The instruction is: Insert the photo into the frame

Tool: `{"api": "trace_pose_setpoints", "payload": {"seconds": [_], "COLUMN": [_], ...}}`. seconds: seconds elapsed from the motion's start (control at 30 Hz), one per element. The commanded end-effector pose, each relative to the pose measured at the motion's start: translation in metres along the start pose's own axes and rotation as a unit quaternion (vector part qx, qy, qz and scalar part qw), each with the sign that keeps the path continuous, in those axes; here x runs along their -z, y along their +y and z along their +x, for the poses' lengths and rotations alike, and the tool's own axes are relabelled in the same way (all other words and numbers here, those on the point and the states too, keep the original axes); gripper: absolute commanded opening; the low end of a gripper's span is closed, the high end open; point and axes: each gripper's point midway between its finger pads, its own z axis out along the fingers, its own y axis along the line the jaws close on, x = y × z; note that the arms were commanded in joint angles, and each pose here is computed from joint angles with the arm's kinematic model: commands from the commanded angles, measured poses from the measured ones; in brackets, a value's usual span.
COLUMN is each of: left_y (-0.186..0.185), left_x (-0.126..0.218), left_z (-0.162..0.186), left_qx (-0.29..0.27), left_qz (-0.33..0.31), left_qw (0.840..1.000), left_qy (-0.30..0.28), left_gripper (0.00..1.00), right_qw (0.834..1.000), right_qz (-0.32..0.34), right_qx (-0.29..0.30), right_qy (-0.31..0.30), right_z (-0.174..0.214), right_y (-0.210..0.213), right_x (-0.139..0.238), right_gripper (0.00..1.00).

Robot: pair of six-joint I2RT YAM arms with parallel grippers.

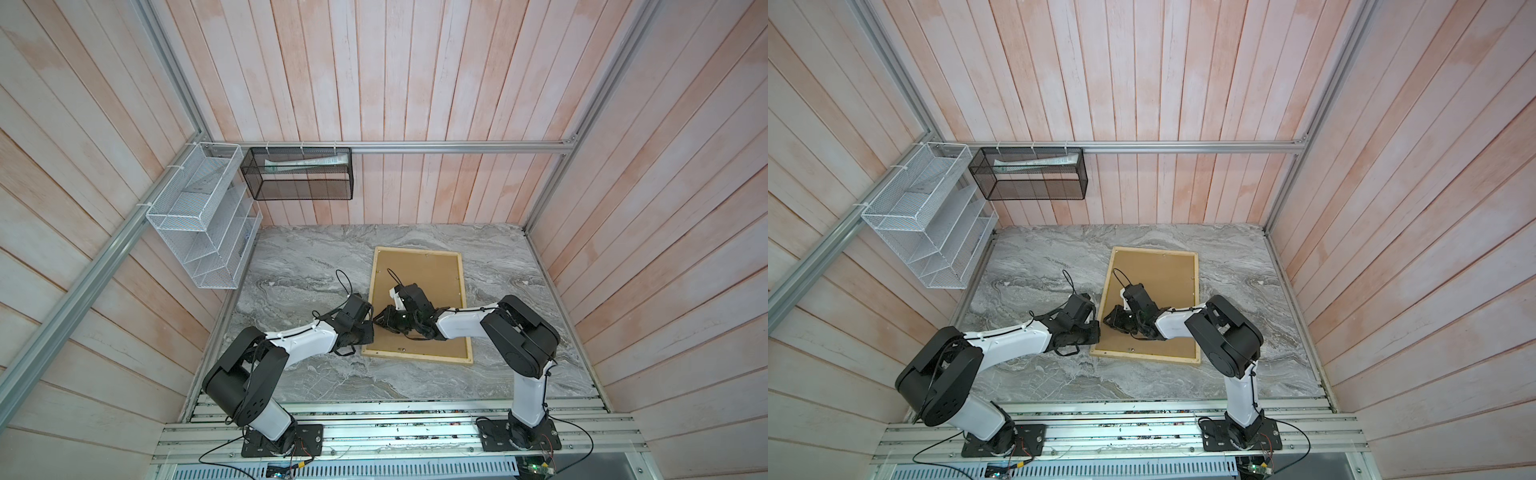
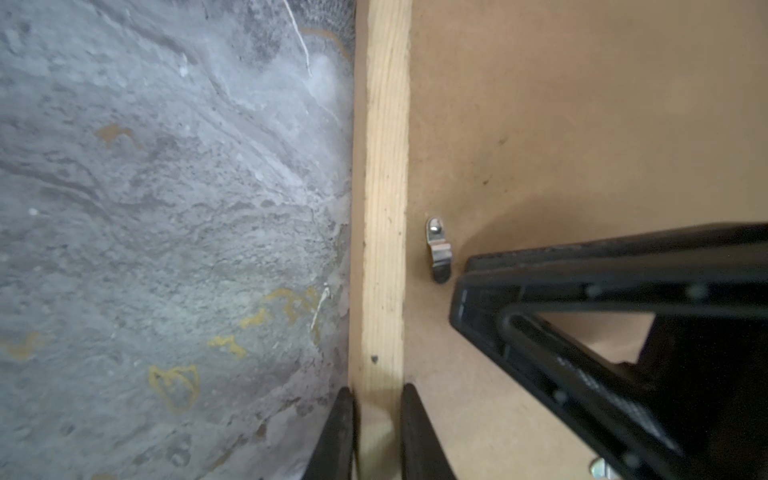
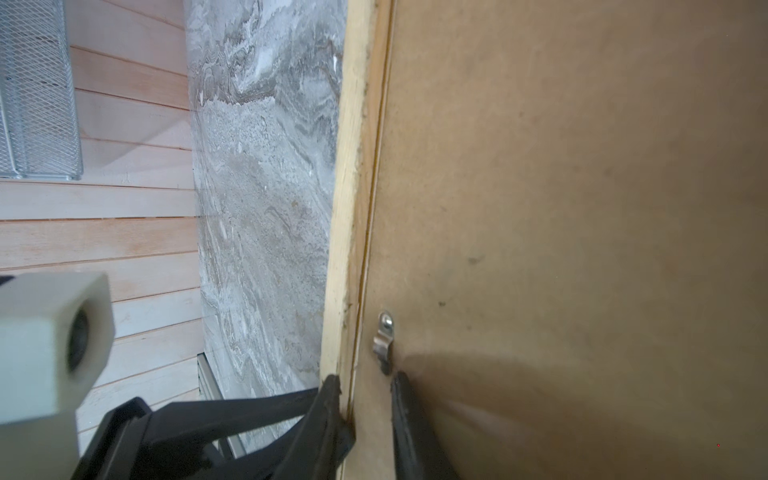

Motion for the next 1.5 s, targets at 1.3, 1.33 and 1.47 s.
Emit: {"api": "trace_pose_setpoints", "payload": {"seconds": [1.3, 1.33, 1.47], "left_y": [0.035, 0.035, 0.036], "left_x": [-0.012, -0.013, -0.019], "left_z": [-0.034, -0.036, -0.042], "left_qx": [0.024, 0.022, 0.021], "left_qz": [-0.049, -0.049, -0.042], "left_qw": [0.998, 0.998, 0.999], "left_qy": [-0.022, -0.023, -0.023], "left_gripper": [0.13, 0.13, 0.13], "right_qw": [0.985, 0.984, 0.980], "right_qz": [0.010, 0.014, 0.017], "right_qx": [0.076, 0.073, 0.051], "right_qy": [-0.155, -0.162, -0.190], "right_z": [-0.066, -0.070, -0.083], "right_y": [0.021, 0.016, -0.005], "right_x": [0.101, 0.108, 0.135], "right_gripper": [0.25, 0.25, 0.26]}}
